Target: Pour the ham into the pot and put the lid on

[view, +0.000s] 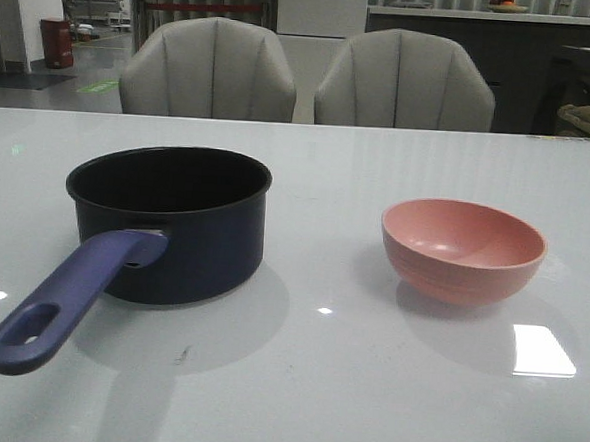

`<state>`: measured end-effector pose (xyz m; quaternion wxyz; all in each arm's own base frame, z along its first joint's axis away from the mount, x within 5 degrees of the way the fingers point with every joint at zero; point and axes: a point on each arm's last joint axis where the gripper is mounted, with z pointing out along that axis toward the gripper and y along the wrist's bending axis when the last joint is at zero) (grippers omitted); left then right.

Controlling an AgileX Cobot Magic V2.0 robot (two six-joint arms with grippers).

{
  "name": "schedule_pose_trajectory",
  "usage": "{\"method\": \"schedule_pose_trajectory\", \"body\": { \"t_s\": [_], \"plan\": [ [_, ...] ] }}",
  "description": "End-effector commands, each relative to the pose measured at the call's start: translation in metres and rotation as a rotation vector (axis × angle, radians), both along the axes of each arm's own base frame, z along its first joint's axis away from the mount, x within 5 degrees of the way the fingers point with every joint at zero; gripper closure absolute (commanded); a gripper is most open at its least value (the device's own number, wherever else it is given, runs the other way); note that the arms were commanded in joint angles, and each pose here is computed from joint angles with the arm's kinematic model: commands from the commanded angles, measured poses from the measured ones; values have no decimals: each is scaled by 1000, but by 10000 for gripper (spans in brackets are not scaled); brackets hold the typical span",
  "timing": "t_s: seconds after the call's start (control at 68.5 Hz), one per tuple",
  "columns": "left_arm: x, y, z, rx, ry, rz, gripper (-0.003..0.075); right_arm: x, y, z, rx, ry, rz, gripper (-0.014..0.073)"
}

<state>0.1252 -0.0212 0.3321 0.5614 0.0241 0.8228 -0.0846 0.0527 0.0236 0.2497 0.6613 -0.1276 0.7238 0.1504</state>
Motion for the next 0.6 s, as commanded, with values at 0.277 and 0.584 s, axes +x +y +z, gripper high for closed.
{"method": "schedule_pose_trajectory", "body": {
  "t_s": [0.277, 0.584],
  "plan": [
    [83, 29, -2, -20, 264, 198, 40, 0, -1, 16, 14, -98, -13, 455],
    [141, 53, -34, 2, 523, 261, 43, 0, -1, 15, 14, -97, -13, 455]
  ]
}}
